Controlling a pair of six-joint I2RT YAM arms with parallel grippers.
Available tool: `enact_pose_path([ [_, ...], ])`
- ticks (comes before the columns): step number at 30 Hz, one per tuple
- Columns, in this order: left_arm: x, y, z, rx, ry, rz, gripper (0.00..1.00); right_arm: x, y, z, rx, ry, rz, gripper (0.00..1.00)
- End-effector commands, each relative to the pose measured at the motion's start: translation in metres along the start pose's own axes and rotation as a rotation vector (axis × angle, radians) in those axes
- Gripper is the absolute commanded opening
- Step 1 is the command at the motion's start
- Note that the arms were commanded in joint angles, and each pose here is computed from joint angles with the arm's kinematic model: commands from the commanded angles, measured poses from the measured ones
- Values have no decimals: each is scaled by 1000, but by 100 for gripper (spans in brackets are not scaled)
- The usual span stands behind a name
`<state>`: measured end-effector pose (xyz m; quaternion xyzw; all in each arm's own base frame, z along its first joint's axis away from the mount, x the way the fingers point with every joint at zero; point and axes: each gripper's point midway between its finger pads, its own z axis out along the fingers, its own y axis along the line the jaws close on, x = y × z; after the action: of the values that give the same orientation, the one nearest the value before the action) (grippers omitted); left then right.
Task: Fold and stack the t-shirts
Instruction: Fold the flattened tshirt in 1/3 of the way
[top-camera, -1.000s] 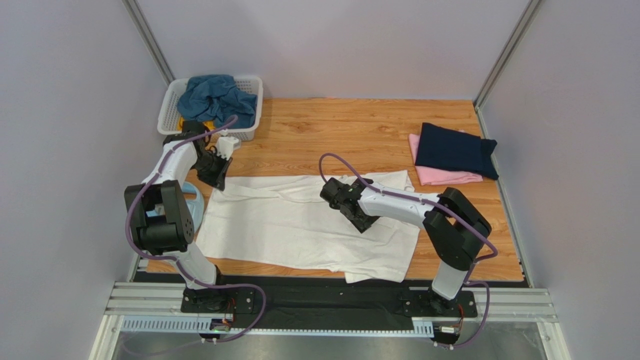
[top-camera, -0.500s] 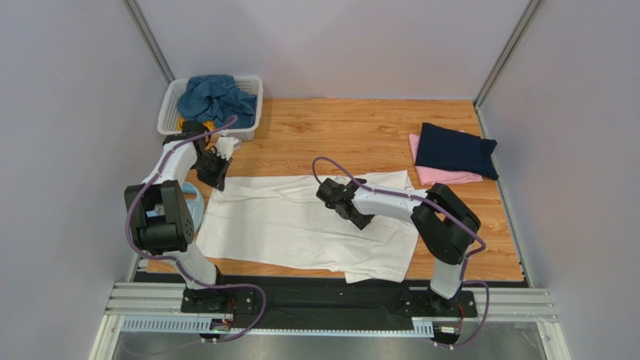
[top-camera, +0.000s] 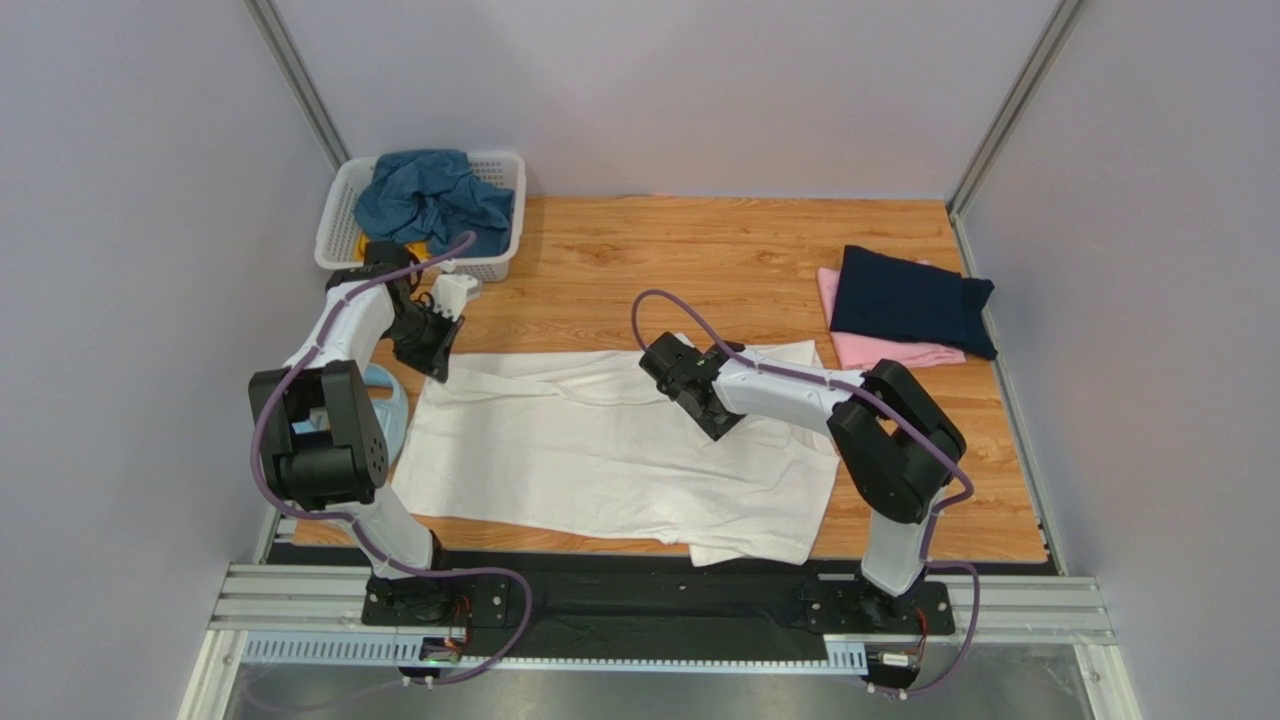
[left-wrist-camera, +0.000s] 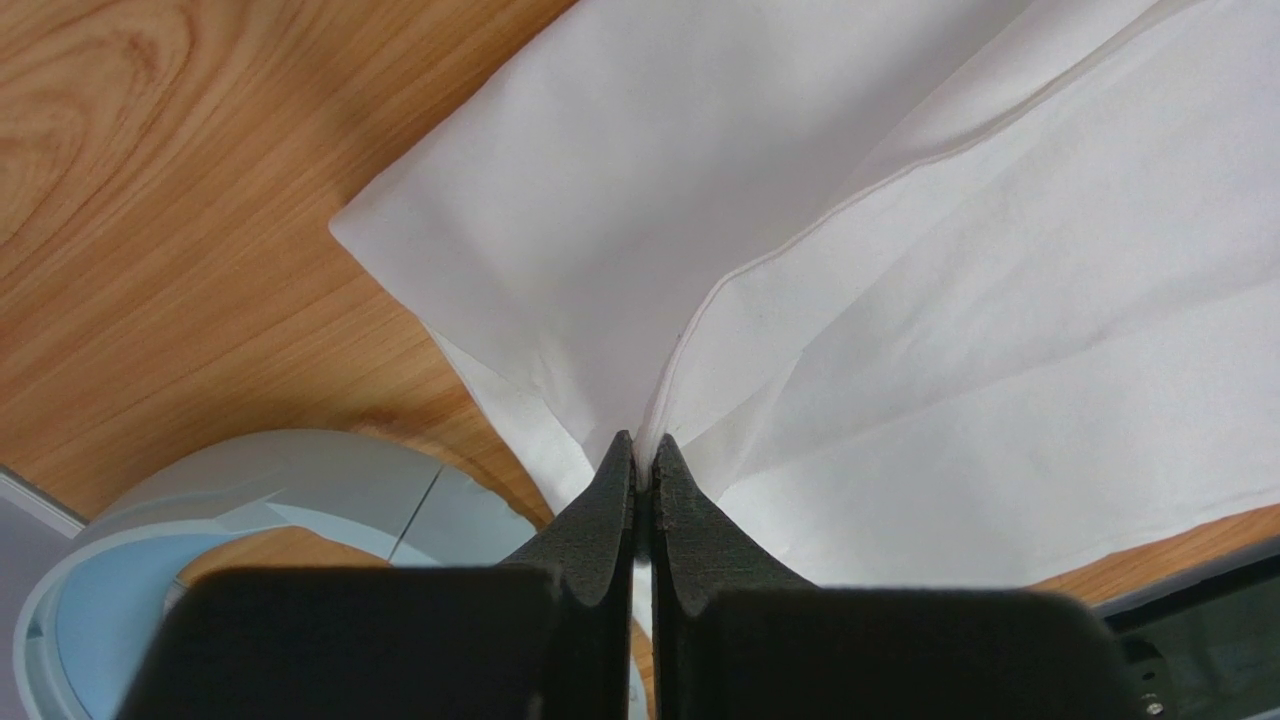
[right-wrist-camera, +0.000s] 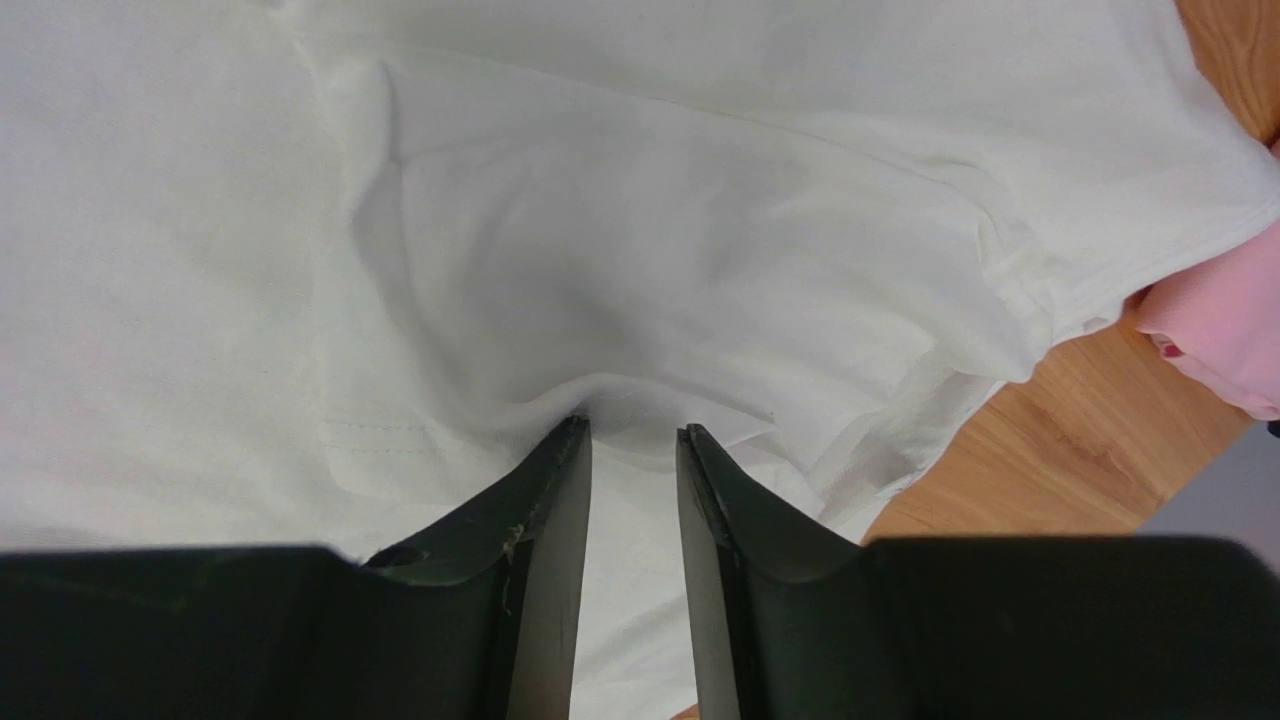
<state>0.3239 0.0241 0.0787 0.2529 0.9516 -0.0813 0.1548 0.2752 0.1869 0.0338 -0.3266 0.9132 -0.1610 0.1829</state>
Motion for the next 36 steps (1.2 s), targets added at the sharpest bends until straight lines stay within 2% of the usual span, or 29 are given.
enact_pose_path([
  [1,-14,3,-16,-33,-48,37,0,-15,13,-8,-99,-63,60,32],
  [2,-14,3,-17,-34,-51,35,0,-13,16,-9,-116,-60,61,32],
  [6,-14,3,-18,-34,-53,34,0,-11,17,-16,-136,-55,79,48],
  [8,-14,2,-18,-32,-54,32,0,-11,16,-21,-151,-64,91,49],
  [17,-13,0,-19,-32,-52,33,0,-10,24,-9,-218,-38,153,37],
  [25,-15,1,-23,-39,-58,39,0,-12,26,3,-314,-19,256,36],
  [28,-17,1,-25,-38,-64,39,0,-12,28,3,-332,-10,274,31],
  [31,-17,1,-24,-38,-60,41,0,-12,28,0,-336,-10,286,22],
  [34,-19,2,-26,-44,-64,41,0,-18,23,-11,-337,-35,309,2],
  [36,-24,5,-29,-54,-75,43,0,-20,18,-20,-332,-49,318,0],
])
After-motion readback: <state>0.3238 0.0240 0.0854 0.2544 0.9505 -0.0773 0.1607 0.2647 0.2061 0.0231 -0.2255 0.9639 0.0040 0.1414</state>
